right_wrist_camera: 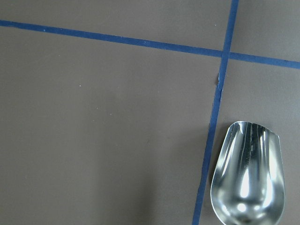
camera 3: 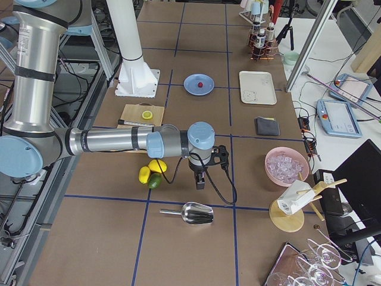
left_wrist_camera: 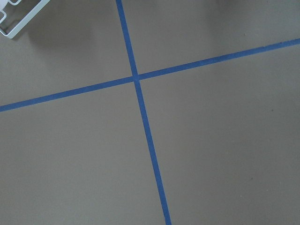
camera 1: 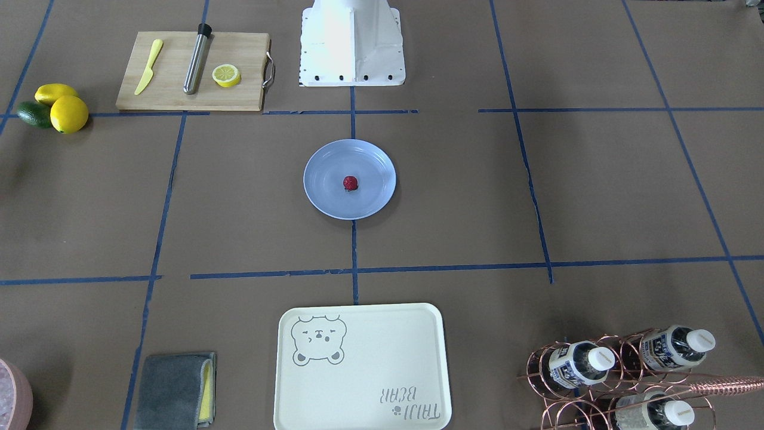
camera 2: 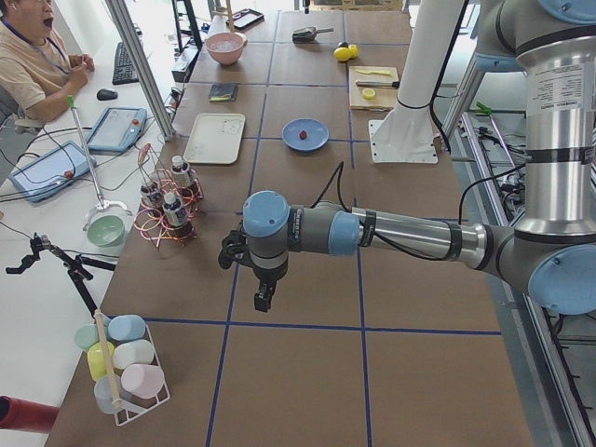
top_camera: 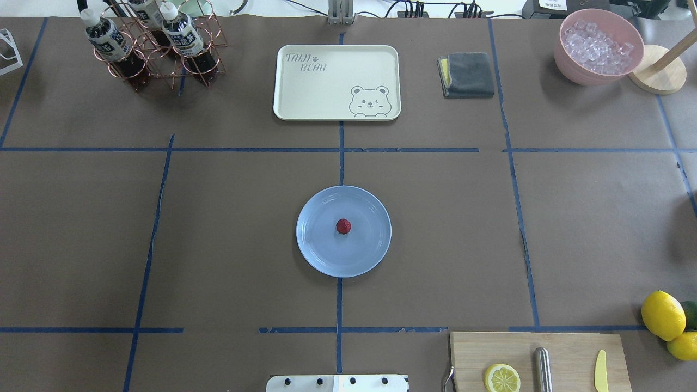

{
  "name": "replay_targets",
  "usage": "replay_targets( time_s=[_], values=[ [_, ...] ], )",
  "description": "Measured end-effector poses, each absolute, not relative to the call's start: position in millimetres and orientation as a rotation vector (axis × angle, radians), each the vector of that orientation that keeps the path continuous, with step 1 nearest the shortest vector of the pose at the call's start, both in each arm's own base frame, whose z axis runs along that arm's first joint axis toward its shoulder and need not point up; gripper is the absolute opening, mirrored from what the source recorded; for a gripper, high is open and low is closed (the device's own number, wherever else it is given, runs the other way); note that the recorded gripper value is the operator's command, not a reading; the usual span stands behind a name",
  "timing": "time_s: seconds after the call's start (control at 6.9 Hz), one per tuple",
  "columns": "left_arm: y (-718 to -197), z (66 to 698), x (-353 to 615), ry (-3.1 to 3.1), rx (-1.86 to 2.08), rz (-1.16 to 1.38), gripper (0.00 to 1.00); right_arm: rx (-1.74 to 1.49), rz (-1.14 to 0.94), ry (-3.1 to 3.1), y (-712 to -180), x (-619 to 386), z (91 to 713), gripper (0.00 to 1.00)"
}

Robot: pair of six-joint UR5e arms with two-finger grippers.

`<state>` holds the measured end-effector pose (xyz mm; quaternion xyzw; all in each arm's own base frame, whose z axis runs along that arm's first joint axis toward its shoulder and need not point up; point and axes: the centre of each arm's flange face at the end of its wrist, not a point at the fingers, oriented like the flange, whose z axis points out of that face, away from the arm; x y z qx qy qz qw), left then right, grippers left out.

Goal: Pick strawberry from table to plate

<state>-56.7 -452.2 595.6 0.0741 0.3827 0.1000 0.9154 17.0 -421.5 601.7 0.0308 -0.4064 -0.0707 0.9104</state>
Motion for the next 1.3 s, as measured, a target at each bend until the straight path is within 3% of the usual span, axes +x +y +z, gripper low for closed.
replay_targets(
  time_s=[1.3],
  values=[
    [-453.0, 611.1, -57.6, 0.777, 0.172, 0.102, 1.00, 0.057, -0.144, -0.837, -421.1, 16.8, 604.7, 1.00]
  ],
)
